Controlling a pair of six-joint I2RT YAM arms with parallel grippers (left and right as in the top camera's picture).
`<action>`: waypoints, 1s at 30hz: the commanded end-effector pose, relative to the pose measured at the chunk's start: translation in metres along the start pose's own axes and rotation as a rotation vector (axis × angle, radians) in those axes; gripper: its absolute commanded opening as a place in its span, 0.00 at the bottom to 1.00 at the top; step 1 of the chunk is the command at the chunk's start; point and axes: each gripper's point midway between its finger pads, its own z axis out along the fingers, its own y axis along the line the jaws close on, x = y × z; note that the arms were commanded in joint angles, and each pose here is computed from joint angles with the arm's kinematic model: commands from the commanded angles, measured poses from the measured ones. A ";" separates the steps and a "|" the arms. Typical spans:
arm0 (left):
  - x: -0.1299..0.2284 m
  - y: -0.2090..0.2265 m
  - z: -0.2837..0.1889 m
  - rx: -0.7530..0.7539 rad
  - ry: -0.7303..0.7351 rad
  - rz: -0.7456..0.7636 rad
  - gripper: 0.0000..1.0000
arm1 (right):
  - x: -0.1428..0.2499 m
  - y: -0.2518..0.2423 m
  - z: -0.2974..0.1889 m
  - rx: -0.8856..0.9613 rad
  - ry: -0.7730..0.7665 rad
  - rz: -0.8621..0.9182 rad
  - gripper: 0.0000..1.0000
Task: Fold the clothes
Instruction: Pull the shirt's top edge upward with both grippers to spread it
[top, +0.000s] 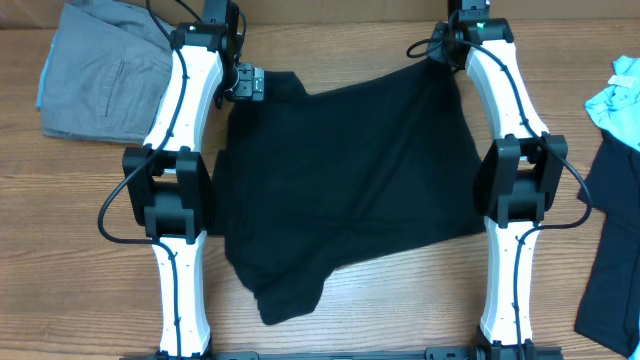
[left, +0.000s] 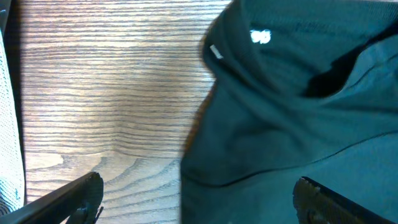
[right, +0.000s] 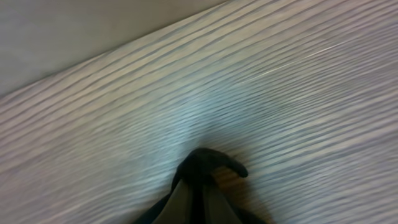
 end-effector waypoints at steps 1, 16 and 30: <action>-0.008 -0.006 -0.007 0.018 -0.030 -0.011 1.00 | -0.024 -0.034 -0.004 0.099 -0.067 0.058 0.05; 0.015 -0.065 -0.015 0.248 0.037 0.199 1.00 | 0.002 -0.091 -0.081 0.147 0.167 0.130 0.74; 0.092 -0.100 -0.007 0.230 0.302 0.215 0.81 | 0.148 -0.105 -0.102 0.189 0.766 0.088 0.25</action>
